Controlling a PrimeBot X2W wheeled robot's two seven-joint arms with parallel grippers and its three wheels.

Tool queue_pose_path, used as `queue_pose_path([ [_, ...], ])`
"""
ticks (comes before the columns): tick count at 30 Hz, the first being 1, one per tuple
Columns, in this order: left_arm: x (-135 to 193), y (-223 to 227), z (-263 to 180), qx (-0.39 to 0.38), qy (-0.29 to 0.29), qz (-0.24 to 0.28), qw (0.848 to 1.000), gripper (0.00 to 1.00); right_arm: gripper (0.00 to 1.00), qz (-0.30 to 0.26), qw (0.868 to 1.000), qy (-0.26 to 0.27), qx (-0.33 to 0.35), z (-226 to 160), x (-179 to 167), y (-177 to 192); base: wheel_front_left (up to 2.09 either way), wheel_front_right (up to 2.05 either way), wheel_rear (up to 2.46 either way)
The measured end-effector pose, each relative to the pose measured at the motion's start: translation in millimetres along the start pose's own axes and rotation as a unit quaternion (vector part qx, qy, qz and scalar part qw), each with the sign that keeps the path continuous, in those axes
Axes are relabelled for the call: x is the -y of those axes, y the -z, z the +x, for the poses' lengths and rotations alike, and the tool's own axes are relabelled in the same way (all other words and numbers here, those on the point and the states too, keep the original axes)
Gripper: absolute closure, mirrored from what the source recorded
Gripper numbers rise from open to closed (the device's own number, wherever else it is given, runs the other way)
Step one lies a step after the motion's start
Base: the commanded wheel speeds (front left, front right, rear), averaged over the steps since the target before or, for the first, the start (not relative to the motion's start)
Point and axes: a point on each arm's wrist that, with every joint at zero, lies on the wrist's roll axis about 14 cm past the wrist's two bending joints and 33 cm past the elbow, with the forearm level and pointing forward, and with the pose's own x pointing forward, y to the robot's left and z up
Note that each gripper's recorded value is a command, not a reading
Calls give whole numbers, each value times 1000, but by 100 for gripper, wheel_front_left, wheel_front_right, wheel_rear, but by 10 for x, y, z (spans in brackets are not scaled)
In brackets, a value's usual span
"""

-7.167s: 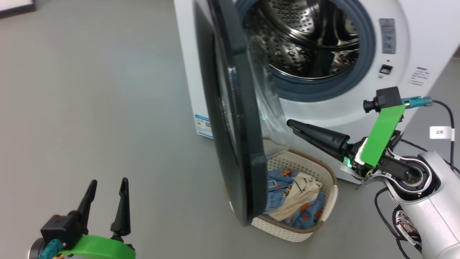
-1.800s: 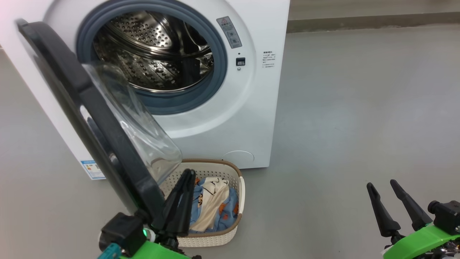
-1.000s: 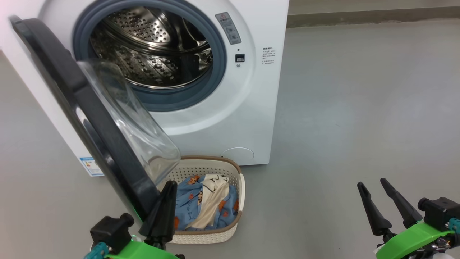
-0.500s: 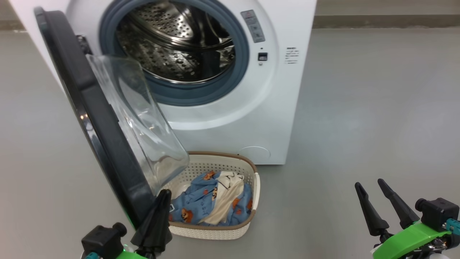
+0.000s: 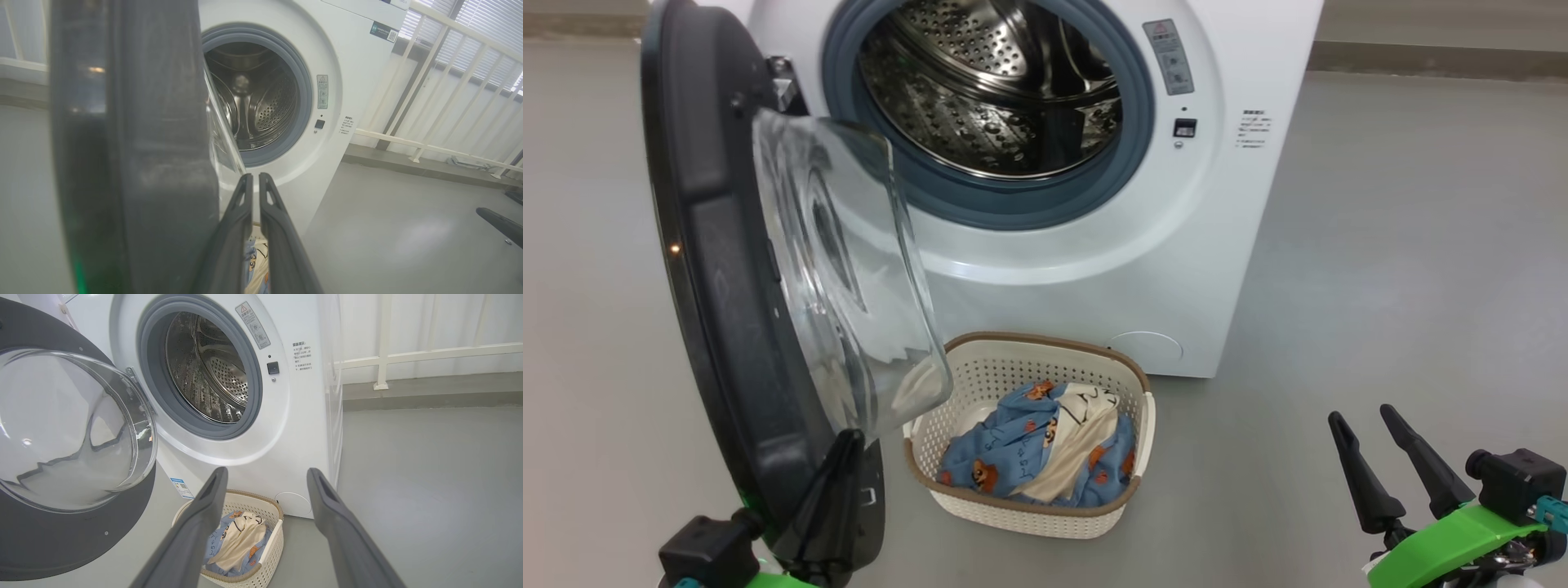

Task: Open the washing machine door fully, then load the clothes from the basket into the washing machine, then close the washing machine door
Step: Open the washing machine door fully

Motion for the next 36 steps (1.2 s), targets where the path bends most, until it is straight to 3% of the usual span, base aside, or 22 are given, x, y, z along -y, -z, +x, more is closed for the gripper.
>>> queue_pose_path([
  [20,-810,-251,-252,10,-115,13,993,100,0,15,999,-46,-12,280,-329,103,0,0,0],
  [36,-1703,-473,-278,-12,-225,62,972,100,0,35,996,-72,-24,568,-516,238,0,0,0],
])
